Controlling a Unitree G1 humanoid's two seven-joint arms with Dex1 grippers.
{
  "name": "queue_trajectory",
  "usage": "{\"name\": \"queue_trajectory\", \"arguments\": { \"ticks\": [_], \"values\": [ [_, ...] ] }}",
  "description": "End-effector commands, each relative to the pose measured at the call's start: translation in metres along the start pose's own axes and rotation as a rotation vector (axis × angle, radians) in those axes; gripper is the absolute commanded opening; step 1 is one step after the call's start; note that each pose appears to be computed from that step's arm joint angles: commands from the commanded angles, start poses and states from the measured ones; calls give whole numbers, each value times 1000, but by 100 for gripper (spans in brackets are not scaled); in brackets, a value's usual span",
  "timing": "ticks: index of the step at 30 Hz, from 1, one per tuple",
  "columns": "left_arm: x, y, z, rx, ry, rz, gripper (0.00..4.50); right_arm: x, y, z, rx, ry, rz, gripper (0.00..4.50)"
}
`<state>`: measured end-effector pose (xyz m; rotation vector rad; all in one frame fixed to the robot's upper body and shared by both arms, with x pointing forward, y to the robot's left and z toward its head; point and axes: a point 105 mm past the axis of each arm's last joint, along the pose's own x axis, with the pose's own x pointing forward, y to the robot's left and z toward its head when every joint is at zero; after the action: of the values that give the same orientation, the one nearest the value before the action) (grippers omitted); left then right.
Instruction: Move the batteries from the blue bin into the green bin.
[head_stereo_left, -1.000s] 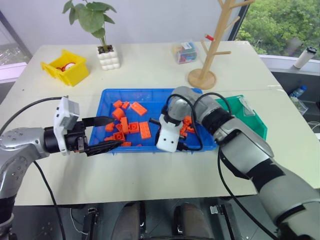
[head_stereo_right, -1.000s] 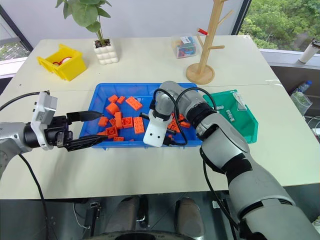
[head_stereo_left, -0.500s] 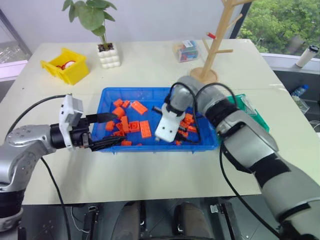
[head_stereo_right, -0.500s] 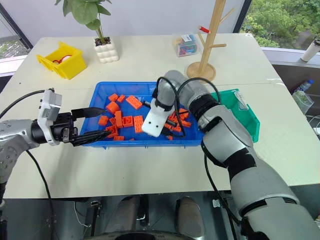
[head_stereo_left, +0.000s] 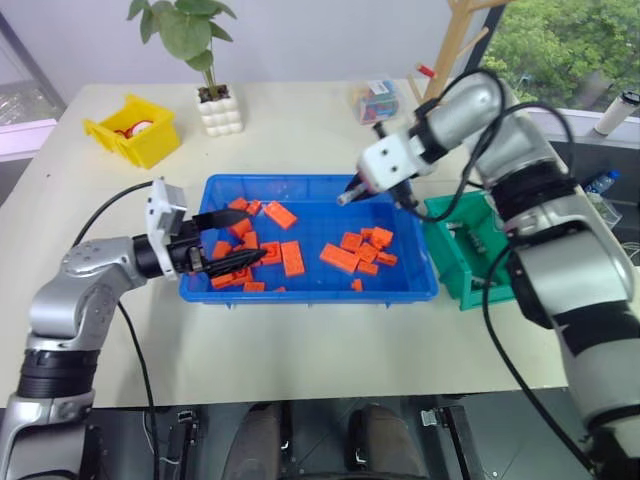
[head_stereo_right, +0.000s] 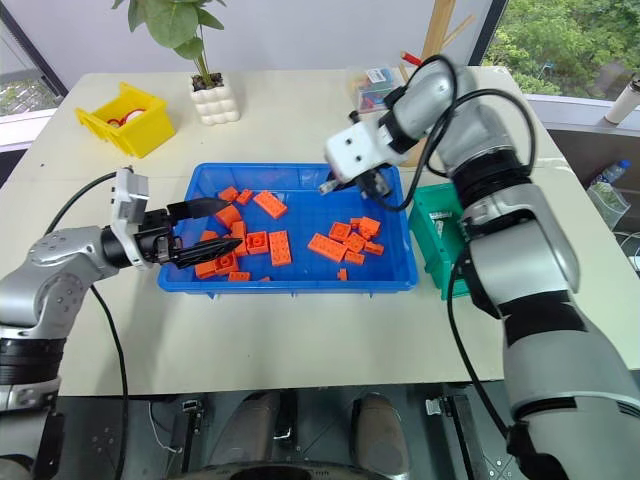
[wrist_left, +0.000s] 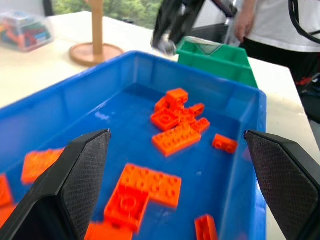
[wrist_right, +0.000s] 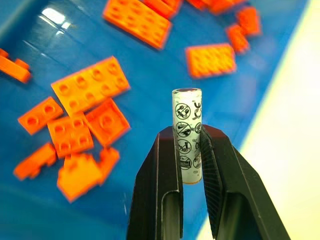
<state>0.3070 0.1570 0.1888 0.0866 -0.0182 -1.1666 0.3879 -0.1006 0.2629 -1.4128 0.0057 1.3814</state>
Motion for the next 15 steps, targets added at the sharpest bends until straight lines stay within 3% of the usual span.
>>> {"name": "queue_trajectory", "arguments": {
  "ticks": [1,10,15],
  "values": [
    [9,-1,8,46,-14,-50,450,-31,-6,-11,93,-3,-128,1],
    [28,2,27,89,-50,-122,450,-88,40,-61,406,88,-287,1],
    [29,3,30,94,-53,-132,450,-98,68,-69,504,123,-305,1]
  ]
}}
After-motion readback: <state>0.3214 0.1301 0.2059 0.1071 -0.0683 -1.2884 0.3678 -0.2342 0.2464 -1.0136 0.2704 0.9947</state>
